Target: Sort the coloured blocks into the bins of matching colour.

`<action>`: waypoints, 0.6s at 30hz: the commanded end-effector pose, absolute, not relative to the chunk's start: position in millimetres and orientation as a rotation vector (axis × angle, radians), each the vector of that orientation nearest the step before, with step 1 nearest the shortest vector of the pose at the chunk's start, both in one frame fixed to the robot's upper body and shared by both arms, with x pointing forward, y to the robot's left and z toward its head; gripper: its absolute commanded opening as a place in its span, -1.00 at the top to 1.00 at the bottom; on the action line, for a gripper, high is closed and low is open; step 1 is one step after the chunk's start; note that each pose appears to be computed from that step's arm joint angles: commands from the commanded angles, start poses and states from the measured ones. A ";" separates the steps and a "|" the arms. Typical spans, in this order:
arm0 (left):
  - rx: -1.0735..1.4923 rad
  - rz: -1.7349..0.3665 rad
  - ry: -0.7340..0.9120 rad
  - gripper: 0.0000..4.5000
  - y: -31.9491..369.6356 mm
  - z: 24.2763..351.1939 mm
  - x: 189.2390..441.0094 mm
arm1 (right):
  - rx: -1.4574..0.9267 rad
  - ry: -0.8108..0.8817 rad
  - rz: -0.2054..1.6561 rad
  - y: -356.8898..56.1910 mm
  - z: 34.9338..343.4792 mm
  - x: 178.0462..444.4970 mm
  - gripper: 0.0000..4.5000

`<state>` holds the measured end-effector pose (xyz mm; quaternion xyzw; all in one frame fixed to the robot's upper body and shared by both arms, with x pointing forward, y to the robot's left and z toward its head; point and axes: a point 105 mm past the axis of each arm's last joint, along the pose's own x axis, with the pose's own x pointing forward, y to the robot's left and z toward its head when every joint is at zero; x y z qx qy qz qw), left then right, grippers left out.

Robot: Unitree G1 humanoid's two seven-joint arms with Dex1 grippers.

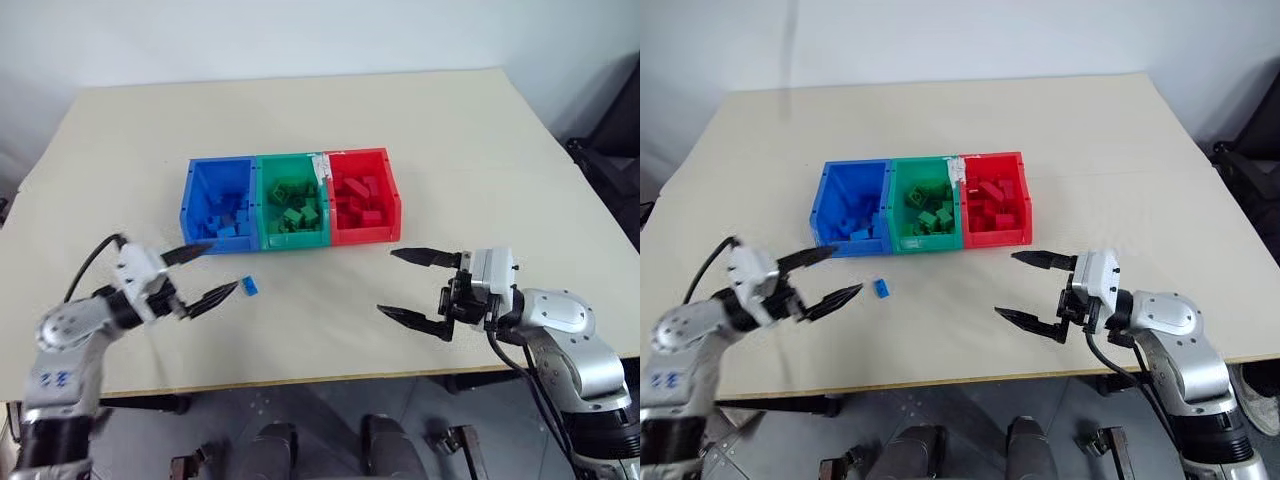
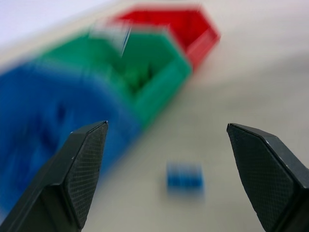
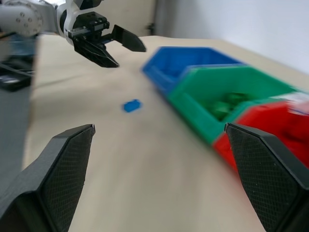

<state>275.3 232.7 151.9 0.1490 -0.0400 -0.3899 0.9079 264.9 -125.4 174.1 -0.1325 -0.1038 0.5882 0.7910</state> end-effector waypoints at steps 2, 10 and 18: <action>0.365 -0.703 -0.068 -0.93 264.7 161.8 248.3 | -0.322 -0.228 1.386 -119.4 174.8 265.5 -1.00; 0.390 -0.719 -0.013 -0.93 248.1 147.2 246.2 | -0.334 -0.229 1.415 -118.3 173.8 271.2 -1.00; 0.428 -0.907 0.070 -0.93 190.2 119.1 292.2 | -0.325 -0.118 1.399 -136.9 163.4 262.8 -1.00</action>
